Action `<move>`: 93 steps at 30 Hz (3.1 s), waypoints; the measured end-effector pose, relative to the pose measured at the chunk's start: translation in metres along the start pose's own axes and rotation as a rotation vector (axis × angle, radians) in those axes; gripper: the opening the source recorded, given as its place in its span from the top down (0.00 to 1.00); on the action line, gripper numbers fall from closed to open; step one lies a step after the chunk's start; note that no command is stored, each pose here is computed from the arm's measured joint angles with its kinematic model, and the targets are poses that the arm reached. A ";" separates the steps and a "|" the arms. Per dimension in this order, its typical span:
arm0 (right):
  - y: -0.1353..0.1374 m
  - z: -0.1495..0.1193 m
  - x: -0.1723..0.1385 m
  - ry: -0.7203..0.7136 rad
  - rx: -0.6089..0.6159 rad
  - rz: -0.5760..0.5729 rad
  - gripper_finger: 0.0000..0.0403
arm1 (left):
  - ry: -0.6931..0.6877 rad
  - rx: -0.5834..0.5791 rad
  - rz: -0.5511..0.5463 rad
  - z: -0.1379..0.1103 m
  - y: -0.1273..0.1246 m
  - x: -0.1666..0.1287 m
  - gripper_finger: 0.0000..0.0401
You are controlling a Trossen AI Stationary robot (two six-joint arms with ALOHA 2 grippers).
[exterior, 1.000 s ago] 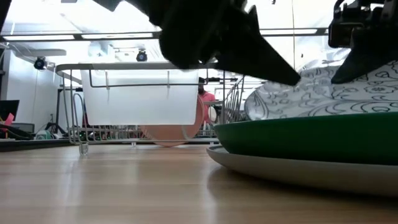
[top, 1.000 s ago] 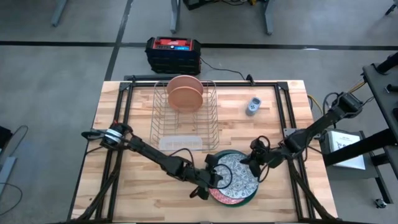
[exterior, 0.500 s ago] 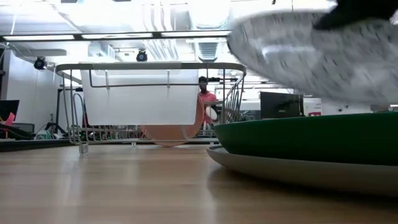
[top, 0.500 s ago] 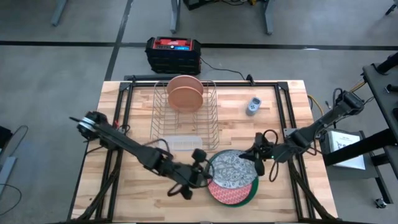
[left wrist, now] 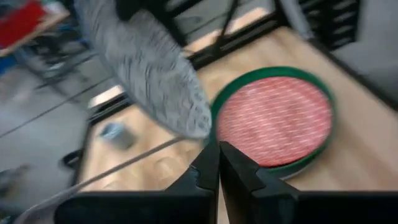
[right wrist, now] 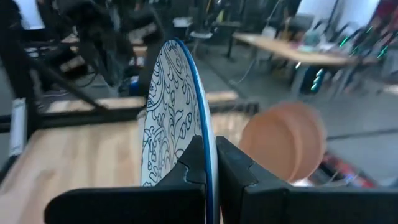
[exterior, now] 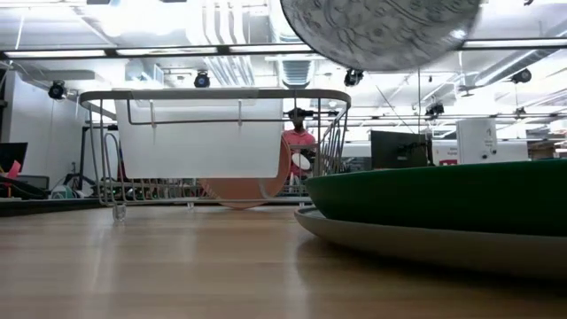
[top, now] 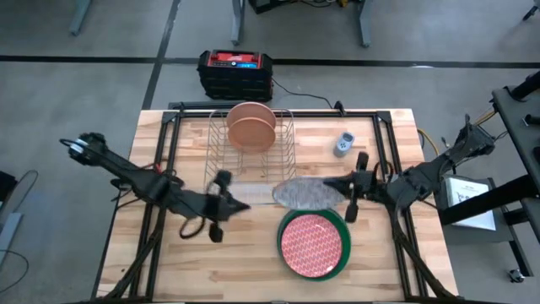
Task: Sort dishes
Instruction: Put the white patterned plate in the dish rack
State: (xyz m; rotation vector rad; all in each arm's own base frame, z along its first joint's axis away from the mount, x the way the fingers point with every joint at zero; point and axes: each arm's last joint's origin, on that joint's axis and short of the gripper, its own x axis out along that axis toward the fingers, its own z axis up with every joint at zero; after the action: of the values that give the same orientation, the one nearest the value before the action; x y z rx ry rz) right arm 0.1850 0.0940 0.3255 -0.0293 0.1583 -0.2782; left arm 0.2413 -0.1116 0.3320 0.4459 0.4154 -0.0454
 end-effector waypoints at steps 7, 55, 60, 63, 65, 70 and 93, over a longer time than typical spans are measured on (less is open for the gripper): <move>-0.029 0.041 0.014 -0.067 -0.129 -0.065 1.00 | -0.011 -0.024 0.202 -0.029 0.020 -0.039 1.00; -0.147 -0.024 0.219 -0.120 -0.231 -0.083 1.00 | 0.141 0.012 0.727 -0.083 0.047 -0.092 1.00; -0.147 -0.031 0.226 -0.097 -0.233 -0.075 1.00 | 0.148 -0.015 0.724 -0.087 0.046 -0.092 1.00; -0.146 -0.032 0.227 -0.096 -0.218 -0.065 1.00 | 0.153 -0.033 0.723 -0.089 0.045 -0.091 1.00; -0.145 -0.032 0.227 -0.098 -0.203 -0.039 1.00 | 0.157 -0.042 0.722 -0.091 0.045 -0.091 1.00; -0.145 -0.035 0.229 -0.092 -0.219 -0.025 1.00 | 0.159 -0.060 0.721 -0.092 0.044 -0.091 1.00; -0.143 -0.076 0.251 0.048 -0.192 -0.004 1.00 | 0.160 -0.064 0.721 -0.092 0.044 -0.090 1.00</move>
State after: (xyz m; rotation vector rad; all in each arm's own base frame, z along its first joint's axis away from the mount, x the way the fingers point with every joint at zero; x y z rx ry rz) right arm 0.3721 -0.1130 0.2193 -0.2132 0.2323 -0.2669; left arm 0.1297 -0.0368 0.3101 0.5170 0.3917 0.7039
